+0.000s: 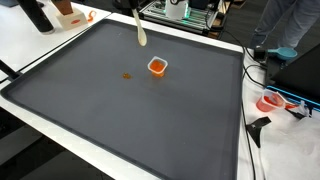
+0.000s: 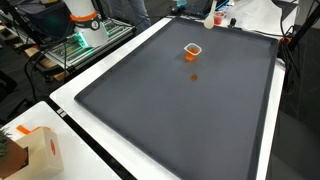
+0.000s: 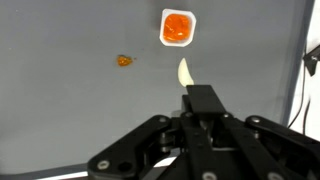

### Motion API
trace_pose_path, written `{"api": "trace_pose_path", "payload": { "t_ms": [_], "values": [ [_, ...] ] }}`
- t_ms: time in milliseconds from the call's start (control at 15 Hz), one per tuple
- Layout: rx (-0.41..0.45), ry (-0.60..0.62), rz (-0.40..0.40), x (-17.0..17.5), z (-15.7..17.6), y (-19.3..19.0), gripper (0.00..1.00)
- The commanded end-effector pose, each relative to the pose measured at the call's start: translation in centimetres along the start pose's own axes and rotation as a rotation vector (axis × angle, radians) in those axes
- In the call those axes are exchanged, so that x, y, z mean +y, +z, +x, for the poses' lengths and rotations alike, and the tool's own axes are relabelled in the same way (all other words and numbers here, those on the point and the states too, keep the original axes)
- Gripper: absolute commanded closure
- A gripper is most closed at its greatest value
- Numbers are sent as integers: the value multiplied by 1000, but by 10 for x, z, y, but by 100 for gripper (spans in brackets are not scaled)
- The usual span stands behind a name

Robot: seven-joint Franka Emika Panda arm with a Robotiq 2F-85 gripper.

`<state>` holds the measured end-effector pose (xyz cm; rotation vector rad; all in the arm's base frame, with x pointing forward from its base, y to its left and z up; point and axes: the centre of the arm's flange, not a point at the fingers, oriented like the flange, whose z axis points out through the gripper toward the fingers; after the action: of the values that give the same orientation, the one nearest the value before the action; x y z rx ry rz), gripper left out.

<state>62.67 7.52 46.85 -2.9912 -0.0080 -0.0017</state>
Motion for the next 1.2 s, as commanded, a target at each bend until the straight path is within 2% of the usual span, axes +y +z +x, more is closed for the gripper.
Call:
{"api": "trace_pose_path", "payload": {
  "t_ms": [0, 133, 733, 1133],
  "values": [
    [-28, -54, 95, 9, -7, 15, 97],
    [-43, -53, 114, 10, -12, 24, 97],
    [-115, 10, 72, 20, -36, 73, 97],
    [-85, 38, 64, 24, -38, 99, 97]
  ]
}}
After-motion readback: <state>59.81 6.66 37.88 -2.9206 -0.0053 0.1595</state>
